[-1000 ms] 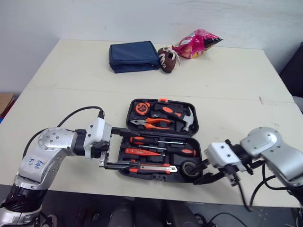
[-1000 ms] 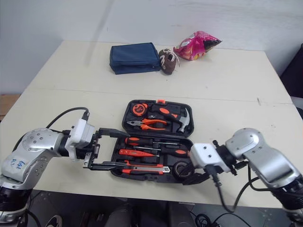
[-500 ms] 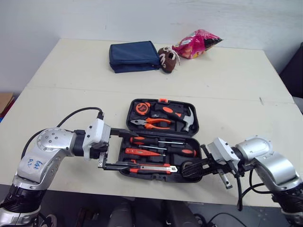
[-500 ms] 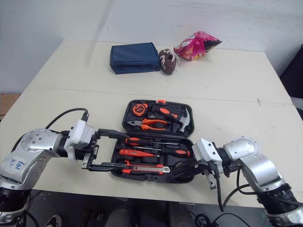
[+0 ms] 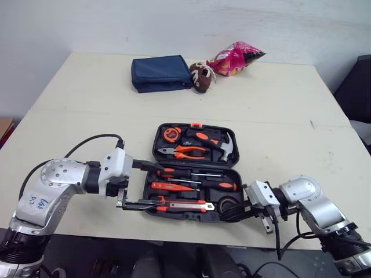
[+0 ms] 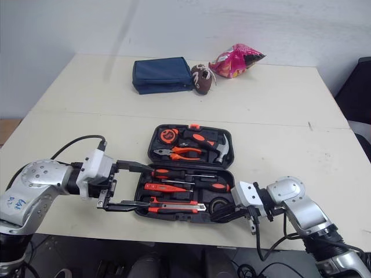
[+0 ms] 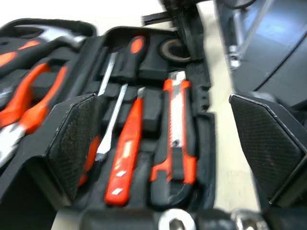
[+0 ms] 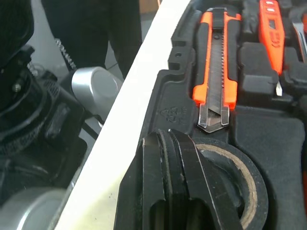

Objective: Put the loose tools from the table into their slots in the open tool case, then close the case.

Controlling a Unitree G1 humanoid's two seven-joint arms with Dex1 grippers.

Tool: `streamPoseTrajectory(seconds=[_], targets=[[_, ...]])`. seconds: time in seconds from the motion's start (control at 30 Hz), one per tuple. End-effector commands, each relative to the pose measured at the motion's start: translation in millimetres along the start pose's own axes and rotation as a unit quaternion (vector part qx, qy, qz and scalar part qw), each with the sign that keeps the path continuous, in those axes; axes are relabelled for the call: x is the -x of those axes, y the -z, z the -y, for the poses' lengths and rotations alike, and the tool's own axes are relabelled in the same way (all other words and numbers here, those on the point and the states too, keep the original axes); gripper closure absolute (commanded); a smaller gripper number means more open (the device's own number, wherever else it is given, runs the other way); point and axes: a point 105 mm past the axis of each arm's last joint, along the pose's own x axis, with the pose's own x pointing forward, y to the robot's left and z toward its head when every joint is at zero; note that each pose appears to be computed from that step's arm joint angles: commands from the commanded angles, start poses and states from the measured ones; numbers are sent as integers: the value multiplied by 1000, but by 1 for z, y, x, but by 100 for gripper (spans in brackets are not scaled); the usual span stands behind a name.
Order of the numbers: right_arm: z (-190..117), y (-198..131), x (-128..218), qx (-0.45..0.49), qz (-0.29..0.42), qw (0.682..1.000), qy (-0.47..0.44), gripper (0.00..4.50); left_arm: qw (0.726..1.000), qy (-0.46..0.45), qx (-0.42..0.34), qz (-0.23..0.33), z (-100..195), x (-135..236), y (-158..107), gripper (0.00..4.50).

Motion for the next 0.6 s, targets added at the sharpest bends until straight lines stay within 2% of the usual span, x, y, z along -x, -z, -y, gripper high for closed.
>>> streamPoseTrajectory(seconds=[0.03,0.1,0.17,0.2,0.3,0.4,0.47,0.53,0.6], targets=[[1,-29,12,-6,39,999,26,445,998,-68,-16,-6,-18,22,-2,0],[4,-59,26,-40,86,994,48,445,995,-103,-9,3,-26,34,-3,0],[6,-80,42,-79,117,987,71,450,989,-137,26,53,-34,46,-10,54],[10,-79,53,-75,101,987,97,450,987,-151,32,47,-37,51,-5,79],[28,-65,86,-57,63,977,195,450,983,-178,47,16,-46,58,13,213],[33,-48,101,-67,37,968,238,450,985,-164,57,-10,-44,53,27,344],[32,-20,113,-64,-27,964,259,450,985,-160,64,-26,-45,47,41,435],[37,6,120,-78,-52,949,301,450,983,-166,75,-28,-51,30,55,443],[42,14,119,-89,-43,942,320,450,981,-174,78,-27,-56,20,61,443]])
